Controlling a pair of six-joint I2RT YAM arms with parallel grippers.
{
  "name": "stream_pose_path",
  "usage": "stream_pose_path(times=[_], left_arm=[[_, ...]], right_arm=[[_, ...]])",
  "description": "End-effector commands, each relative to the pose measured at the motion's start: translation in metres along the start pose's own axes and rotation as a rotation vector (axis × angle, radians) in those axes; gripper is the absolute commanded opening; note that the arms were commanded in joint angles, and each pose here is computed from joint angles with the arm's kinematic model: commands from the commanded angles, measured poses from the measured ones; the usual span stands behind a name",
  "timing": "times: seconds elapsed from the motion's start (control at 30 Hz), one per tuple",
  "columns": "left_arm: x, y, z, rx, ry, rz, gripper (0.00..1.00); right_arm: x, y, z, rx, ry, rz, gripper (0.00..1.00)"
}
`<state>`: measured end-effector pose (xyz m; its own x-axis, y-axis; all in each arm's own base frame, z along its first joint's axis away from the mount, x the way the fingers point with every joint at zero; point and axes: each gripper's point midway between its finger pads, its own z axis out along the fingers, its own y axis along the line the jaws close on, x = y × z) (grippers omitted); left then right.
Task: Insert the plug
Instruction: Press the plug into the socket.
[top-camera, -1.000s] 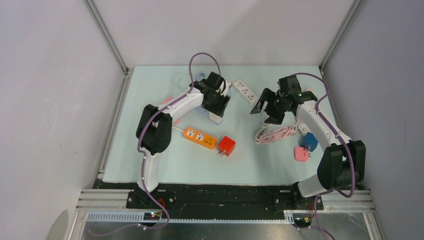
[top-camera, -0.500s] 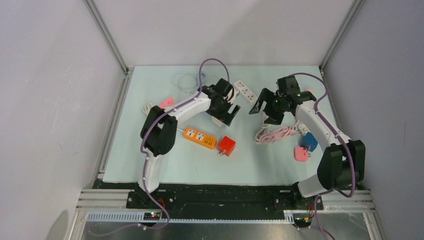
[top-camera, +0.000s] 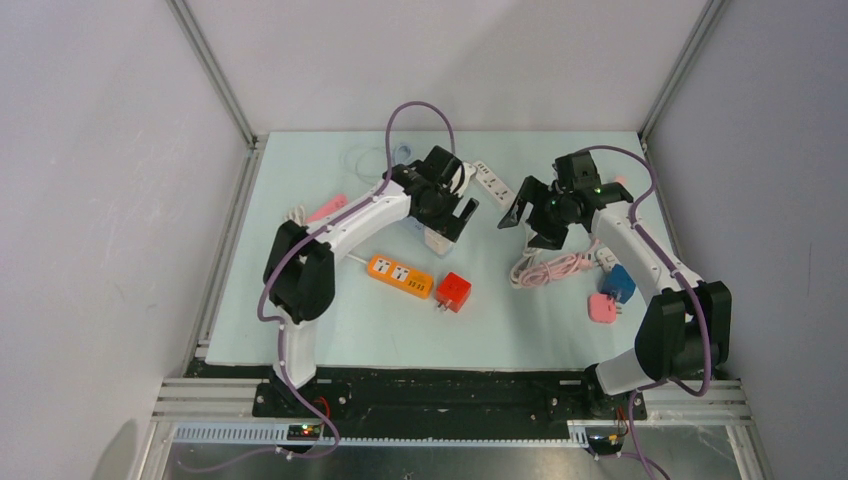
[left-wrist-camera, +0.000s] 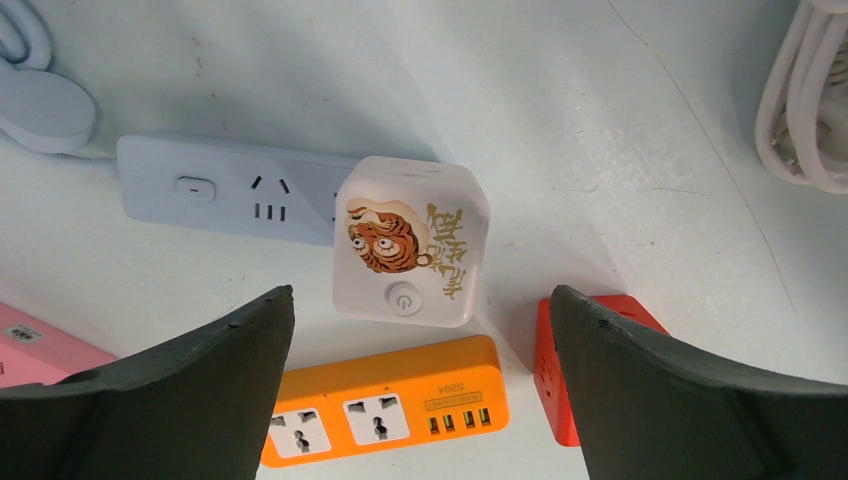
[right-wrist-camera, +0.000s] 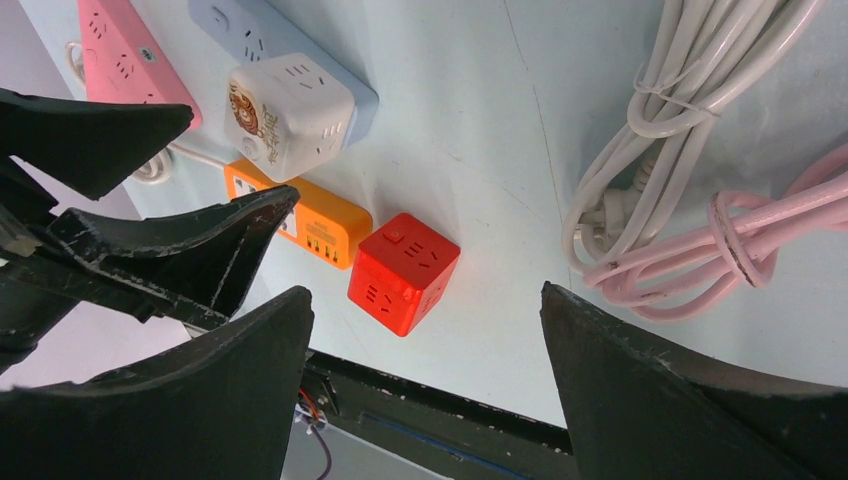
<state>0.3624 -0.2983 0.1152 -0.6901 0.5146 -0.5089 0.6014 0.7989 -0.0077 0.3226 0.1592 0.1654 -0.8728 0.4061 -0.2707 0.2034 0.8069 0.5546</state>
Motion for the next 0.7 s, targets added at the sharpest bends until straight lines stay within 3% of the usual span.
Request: stream_pose_path(times=[0.0, 0.27, 0.33, 0.53, 0.63, 0.67], left_arm=[[0.012, 0.003, 0.012, -0.022, 0.046, 0.025, 1.0], [0.028, 0.009, 0.034, -0.044, 0.112, 0.069, 0.99], [0.027, 0.009, 0.037, -0.039, 0.115, 0.087, 0.94], [0.02, 0.01, 0.041, -0.034, 0.105, 0.134, 0.72], [0.022, 0.012, 0.045, -0.04, 0.115, 0.144, 0.53], [0.024, 0.012, 0.046, -0.039, 0.122, 0.148, 0.39]], right_arm=[[-0.003, 0.009, -0.013, -0.031, -0.026, -0.032, 0.87], [-0.002, 0.008, -0.013, -0.026, -0.021, -0.032, 0.87], [-0.001, 0.008, -0.013, -0.027, -0.021, -0.032, 0.87], [-0.001, 0.007, -0.012, -0.021, -0.016, -0.029, 0.87], [0.0, 0.005, -0.011, -0.015, -0.012, -0.026, 0.86], [0.0, 0.005, -0.011, -0.014, -0.013, -0.025, 0.86]])
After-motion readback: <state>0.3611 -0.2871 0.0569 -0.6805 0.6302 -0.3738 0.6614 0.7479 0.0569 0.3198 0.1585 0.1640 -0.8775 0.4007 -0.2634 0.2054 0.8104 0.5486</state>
